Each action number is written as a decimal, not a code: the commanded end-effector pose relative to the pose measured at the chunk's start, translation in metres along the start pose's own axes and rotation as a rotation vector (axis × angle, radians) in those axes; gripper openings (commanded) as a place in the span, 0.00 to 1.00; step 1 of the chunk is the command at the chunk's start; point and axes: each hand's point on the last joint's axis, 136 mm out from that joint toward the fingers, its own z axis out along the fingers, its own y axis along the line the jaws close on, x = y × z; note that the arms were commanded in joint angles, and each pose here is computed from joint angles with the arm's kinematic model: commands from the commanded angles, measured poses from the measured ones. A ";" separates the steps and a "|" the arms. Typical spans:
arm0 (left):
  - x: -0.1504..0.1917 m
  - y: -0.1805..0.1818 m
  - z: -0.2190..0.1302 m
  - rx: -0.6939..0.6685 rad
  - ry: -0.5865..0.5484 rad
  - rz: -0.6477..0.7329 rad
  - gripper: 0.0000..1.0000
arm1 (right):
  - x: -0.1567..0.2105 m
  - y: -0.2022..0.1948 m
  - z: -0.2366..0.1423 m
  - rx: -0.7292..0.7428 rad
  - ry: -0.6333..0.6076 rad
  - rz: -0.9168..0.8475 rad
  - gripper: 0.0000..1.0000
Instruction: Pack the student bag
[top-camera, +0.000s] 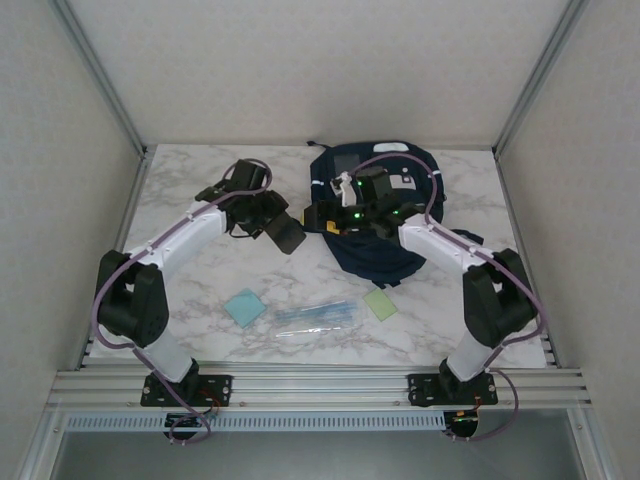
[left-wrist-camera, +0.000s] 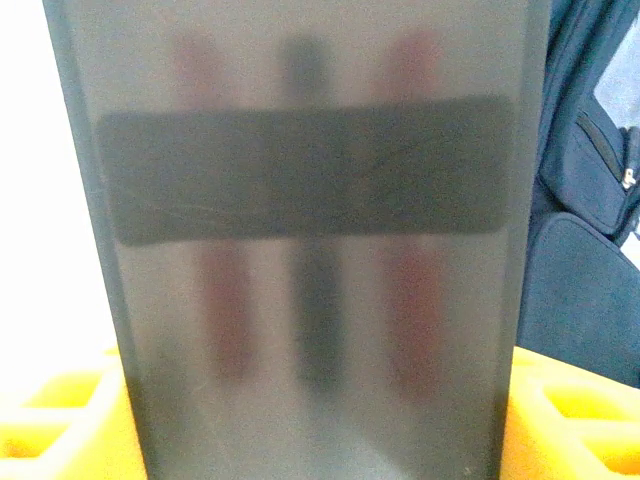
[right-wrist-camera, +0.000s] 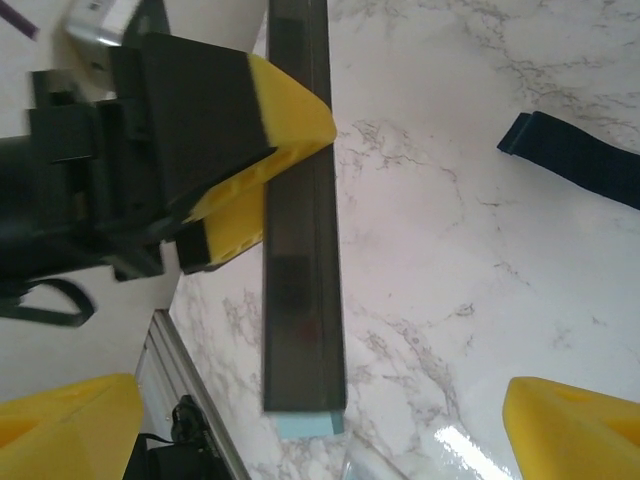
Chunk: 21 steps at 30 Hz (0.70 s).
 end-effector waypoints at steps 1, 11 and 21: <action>0.005 -0.023 -0.015 0.102 0.018 -0.048 0.59 | -0.010 0.020 0.015 -0.082 -0.016 -0.067 0.89; 0.012 -0.035 -0.018 0.129 0.018 -0.031 0.60 | 0.002 0.035 0.051 -0.149 0.062 -0.053 0.44; -0.001 -0.039 -0.030 0.085 -0.053 0.134 1.00 | 0.006 0.018 0.022 -0.087 0.049 0.006 0.12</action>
